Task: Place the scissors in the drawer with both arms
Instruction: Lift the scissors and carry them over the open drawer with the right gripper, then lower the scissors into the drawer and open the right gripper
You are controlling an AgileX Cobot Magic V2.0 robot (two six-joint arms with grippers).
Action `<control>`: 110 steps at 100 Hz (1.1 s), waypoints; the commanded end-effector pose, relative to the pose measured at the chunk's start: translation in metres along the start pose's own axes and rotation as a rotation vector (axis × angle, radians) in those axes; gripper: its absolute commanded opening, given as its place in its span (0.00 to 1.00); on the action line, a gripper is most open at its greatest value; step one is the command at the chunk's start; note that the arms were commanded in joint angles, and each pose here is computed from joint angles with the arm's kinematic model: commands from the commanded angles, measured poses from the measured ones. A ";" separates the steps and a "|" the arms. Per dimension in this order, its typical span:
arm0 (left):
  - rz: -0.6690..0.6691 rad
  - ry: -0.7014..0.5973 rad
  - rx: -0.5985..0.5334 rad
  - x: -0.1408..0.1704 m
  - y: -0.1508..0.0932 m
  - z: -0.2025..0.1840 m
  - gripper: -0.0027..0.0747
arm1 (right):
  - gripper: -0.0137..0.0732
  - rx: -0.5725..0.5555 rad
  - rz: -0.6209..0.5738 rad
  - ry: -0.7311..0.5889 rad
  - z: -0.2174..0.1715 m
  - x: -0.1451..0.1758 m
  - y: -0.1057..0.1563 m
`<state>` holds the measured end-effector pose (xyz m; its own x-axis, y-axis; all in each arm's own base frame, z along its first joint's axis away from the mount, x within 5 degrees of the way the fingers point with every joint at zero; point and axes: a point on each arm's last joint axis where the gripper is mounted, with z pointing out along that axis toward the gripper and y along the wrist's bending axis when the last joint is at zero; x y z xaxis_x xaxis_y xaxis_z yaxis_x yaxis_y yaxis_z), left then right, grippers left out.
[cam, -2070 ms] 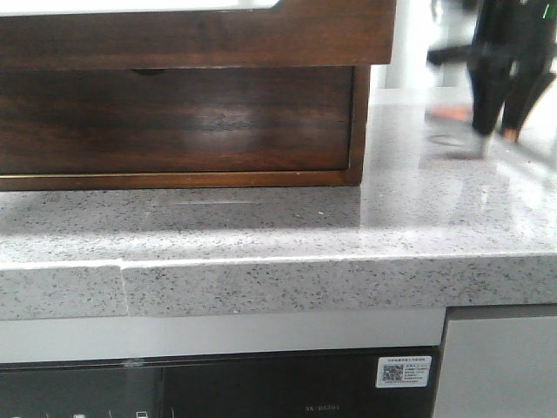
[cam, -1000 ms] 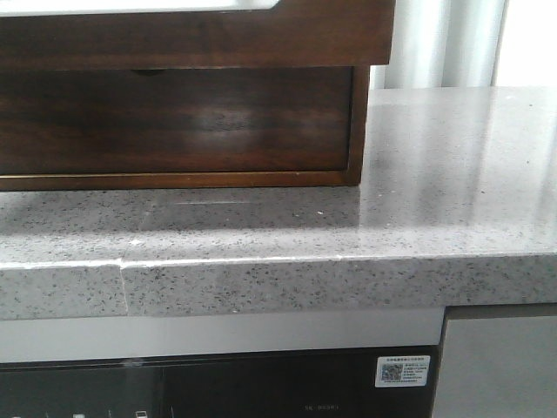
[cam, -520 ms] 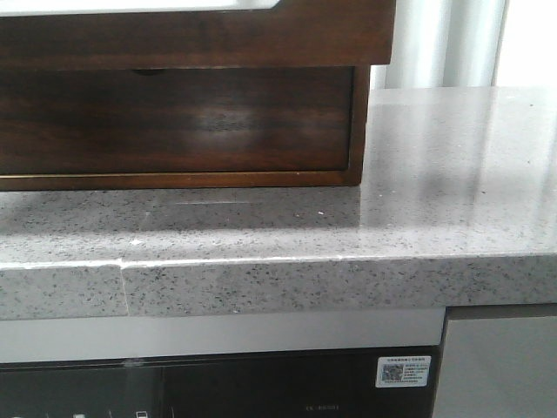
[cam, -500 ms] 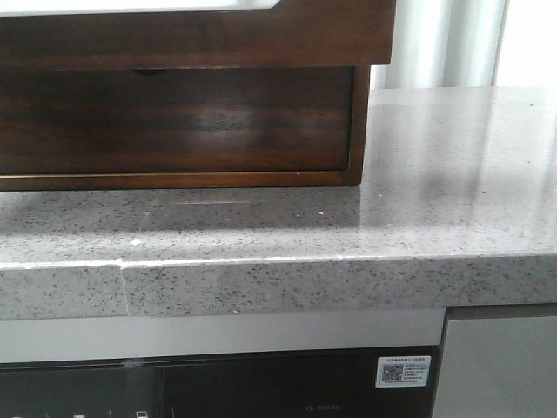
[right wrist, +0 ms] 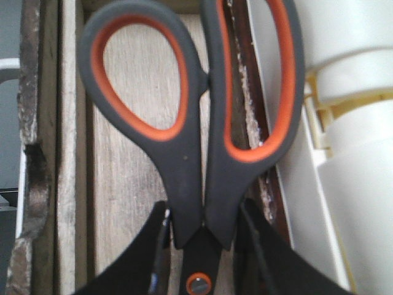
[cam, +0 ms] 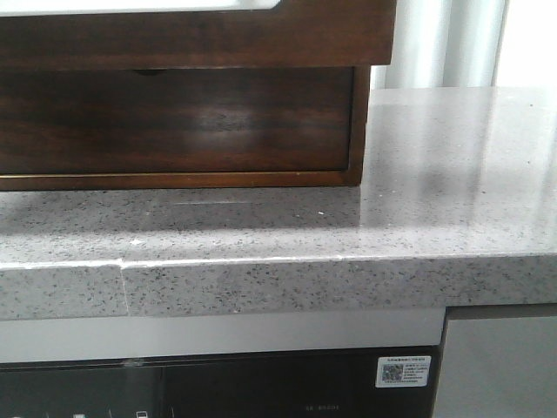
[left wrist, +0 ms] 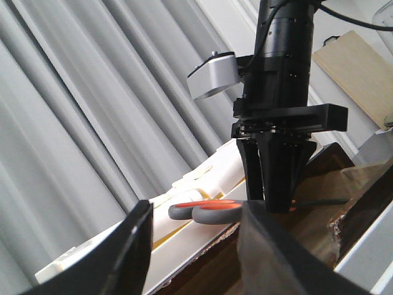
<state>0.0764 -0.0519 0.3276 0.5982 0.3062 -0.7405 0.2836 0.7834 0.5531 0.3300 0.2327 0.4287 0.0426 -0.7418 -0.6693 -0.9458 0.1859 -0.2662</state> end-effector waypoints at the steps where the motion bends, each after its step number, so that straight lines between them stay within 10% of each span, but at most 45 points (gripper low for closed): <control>1: -0.041 -0.076 -0.020 -0.012 0.006 0.002 0.39 | 0.01 -0.018 -0.013 -0.030 -0.021 -0.007 0.009; 110: -0.041 -0.076 -0.020 -0.012 0.006 0.002 0.39 | 0.02 -0.091 -0.048 -0.095 -0.016 -0.019 0.023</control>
<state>0.0764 -0.0519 0.3276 0.5978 0.3050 -0.7414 0.2846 0.7839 0.5519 0.3192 0.2484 0.4250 0.0886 -0.7102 -0.6984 -0.9649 0.1127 -0.2371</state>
